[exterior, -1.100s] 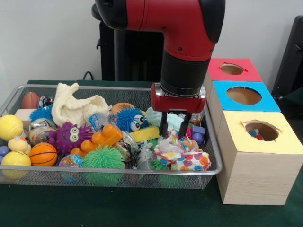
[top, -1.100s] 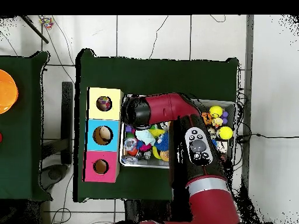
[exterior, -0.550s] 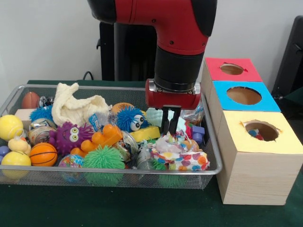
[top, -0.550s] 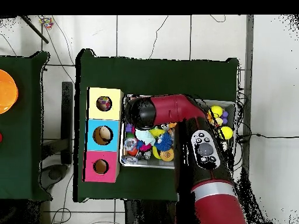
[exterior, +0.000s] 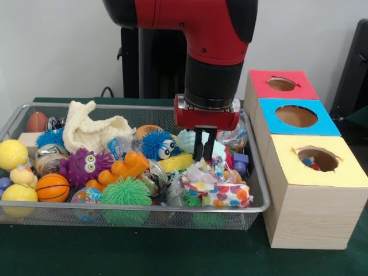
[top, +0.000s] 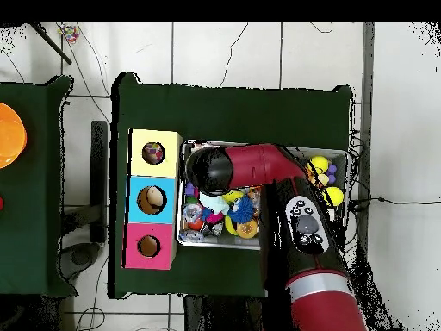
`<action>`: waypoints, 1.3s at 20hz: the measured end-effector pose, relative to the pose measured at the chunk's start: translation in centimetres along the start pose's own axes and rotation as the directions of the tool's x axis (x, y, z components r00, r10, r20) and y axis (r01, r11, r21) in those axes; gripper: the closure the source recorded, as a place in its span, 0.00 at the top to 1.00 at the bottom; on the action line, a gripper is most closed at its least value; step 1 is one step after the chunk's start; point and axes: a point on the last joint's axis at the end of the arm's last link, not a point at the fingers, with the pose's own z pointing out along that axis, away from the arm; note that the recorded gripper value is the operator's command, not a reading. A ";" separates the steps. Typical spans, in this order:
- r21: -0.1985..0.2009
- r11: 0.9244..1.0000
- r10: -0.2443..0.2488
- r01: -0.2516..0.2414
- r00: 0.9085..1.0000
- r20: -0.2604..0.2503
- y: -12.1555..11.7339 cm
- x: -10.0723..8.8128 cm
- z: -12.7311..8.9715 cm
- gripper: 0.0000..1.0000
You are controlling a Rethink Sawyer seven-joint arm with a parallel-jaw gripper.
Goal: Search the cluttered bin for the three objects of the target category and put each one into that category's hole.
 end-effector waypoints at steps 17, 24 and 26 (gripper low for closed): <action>-0.013 0.999 0.042 -0.041 0.994 0.104 2.7 -4.0 -13.8 0.00; -0.014 0.999 0.045 -0.044 0.994 0.101 4.0 -5.2 -19.0 0.00; -0.013 0.999 0.046 -0.045 0.994 0.104 4.1 -5.4 -19.8 0.00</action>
